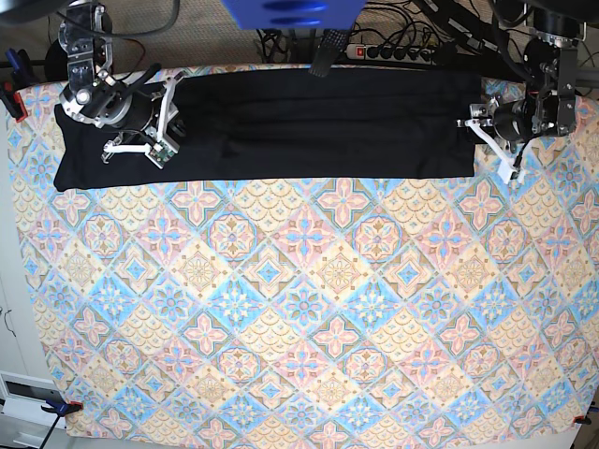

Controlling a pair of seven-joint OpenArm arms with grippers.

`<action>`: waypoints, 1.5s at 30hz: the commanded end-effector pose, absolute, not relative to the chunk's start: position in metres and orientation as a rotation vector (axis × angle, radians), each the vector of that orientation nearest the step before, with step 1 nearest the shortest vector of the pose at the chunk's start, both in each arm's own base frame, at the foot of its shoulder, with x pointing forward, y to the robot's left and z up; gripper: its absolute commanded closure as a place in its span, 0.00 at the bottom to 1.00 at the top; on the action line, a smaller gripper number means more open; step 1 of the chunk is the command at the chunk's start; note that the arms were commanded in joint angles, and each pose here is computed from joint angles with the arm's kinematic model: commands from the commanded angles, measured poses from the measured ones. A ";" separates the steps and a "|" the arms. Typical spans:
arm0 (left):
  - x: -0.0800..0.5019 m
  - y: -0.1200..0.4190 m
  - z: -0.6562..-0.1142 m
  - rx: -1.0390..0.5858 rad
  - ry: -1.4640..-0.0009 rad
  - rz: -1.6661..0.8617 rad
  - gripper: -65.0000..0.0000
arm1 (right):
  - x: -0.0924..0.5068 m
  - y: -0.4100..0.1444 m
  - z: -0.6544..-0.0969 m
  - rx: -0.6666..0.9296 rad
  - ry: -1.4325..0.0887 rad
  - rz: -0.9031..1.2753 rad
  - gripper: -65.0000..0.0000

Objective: Fold the T-shirt properly
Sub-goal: 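Grasp the strip's ends with both grippers and pull it taut, then fold the strip end with the left gripper toward the right gripper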

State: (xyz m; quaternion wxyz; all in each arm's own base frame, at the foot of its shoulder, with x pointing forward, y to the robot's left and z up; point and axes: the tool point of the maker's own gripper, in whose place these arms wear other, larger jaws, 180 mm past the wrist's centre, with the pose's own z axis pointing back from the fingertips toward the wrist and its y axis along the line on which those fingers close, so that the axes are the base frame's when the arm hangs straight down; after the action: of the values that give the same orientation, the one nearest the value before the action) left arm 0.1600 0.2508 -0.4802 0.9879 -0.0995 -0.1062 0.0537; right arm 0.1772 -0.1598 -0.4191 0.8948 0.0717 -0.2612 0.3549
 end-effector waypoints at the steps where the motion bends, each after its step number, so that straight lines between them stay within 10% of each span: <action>1: 0.152 0.243 -0.485 -0.215 -0.181 0.100 0.59 | 0.183 -0.155 -0.411 0.161 -0.580 0.732 0.75; 10: 0.157 0.216 -0.475 -0.372 -0.191 0.165 0.61 | 0.183 -0.151 -0.411 0.170 -0.586 0.726 0.75; 22: 0.173 0.208 -0.455 -0.399 -0.266 0.066 1.00 | 0.184 -0.151 -0.410 0.168 -0.590 0.724 0.75; 45: 0.235 0.358 -0.379 0.149 -0.549 0.033 1.00 | 0.191 -0.152 -0.406 0.160 -0.611 0.725 0.75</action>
State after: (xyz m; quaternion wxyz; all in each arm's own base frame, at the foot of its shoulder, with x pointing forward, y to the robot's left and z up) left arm 0.2243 0.3557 -0.3931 0.9657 0.0665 -0.2496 0.0255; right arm 0.1862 -0.1515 -0.4142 0.8917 0.0775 -0.2789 0.3479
